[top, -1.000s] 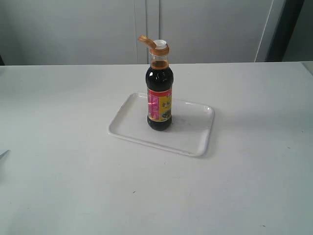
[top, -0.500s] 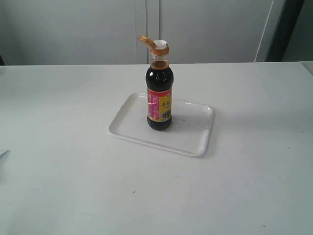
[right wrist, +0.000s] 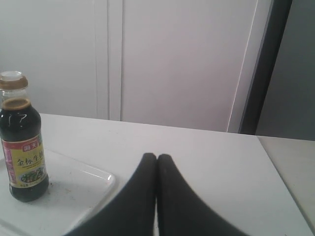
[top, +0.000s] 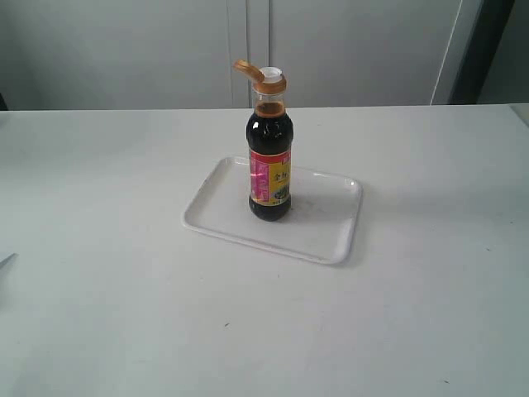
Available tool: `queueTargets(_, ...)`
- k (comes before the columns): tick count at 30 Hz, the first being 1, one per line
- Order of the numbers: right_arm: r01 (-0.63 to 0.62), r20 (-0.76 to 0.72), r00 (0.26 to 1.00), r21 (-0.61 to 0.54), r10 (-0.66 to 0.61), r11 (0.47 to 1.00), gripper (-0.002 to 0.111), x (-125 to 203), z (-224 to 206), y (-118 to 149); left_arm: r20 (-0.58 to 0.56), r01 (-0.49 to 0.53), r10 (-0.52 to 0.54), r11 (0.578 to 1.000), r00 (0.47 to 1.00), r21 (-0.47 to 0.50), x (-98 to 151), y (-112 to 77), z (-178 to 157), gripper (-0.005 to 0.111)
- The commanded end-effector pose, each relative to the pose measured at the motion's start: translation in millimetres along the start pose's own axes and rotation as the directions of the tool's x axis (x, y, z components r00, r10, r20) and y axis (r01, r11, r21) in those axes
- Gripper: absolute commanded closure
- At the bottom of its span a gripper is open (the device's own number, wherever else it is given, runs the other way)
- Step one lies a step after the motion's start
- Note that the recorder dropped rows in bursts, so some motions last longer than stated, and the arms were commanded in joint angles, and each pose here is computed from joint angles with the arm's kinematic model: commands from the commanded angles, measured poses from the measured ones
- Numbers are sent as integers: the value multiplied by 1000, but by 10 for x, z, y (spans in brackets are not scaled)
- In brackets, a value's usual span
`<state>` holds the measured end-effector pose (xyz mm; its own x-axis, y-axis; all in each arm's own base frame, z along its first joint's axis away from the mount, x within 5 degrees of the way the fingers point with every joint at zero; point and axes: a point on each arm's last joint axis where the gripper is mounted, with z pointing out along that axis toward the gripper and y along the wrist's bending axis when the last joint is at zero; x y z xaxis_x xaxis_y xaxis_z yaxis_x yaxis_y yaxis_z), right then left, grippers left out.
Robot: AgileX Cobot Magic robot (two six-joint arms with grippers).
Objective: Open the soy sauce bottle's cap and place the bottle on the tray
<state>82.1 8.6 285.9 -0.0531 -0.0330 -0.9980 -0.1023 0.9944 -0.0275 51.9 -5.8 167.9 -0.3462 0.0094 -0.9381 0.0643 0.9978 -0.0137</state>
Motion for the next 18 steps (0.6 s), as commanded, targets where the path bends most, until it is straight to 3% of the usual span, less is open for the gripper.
queueTargets(1, 5, 14, 1000, 9, -6, 1000, 108, -5, -7, -7, -3, 11, -11, 1000, 1000, 2, 12, -3, 1, 107)
queueTargets(9, -10, 33, 999, 27, 9, 1000, 108, 22, -60, -21, -3, 11, -11, 1000, 1000, 2, 12, -3, 1, 107)
queueTargets(18, -17, -2, 1000, 29, 17, 999, 108, 399, -123, -11, -3, 11, -11, 1000, 1000, 2, 12, -3, 1, 107)
